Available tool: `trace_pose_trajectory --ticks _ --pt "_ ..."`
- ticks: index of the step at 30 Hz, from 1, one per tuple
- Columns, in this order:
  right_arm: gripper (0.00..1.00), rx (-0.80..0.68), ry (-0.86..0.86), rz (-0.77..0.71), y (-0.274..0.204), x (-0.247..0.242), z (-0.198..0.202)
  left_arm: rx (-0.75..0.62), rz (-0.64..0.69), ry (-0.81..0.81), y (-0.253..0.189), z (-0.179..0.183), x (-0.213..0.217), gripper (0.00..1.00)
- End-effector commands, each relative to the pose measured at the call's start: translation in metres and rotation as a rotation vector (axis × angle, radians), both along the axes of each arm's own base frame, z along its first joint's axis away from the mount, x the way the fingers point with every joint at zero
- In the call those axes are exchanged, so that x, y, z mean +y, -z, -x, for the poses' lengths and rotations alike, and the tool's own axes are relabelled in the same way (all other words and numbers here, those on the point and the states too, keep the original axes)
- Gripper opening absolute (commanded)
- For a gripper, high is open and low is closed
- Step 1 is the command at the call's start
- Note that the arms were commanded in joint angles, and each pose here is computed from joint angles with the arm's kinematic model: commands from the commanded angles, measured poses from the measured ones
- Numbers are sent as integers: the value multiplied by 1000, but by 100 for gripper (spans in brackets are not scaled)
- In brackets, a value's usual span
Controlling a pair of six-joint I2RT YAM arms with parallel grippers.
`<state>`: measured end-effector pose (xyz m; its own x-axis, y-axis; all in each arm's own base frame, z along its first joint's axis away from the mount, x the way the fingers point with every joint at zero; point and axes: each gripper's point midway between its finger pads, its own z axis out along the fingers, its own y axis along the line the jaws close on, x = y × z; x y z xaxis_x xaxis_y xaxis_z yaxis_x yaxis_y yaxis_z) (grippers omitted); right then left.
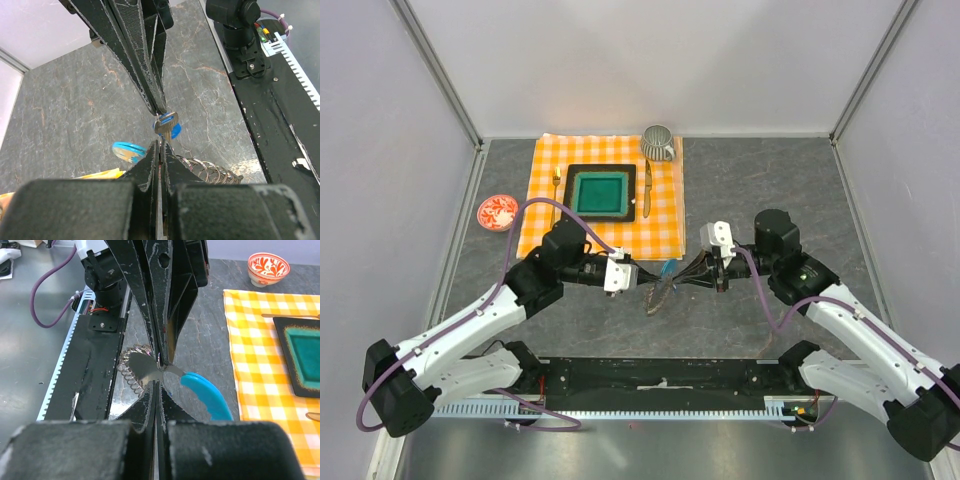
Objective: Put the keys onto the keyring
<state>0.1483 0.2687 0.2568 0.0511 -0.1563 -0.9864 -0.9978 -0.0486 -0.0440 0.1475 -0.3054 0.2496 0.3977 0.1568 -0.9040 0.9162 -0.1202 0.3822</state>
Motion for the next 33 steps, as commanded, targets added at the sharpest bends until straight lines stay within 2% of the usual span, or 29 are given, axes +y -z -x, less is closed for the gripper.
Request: trace_pose_trajectory --ticks 1,9,21,33 --pt "0 -88 -11 -32 -8 4 0 -116 72 21 -28 -3 -4 2" --pt "0 -97 8 -16 -3 10 0 -87 117 6 -35 1 -3 2" --pt "0 -144 49 -30 -9 9 -2 -64 104 -49 -28 -7 -4 2" --pt "0 -151 70 -51 -11 8 -4 -51 100 -28 -25 -3 -6 2"
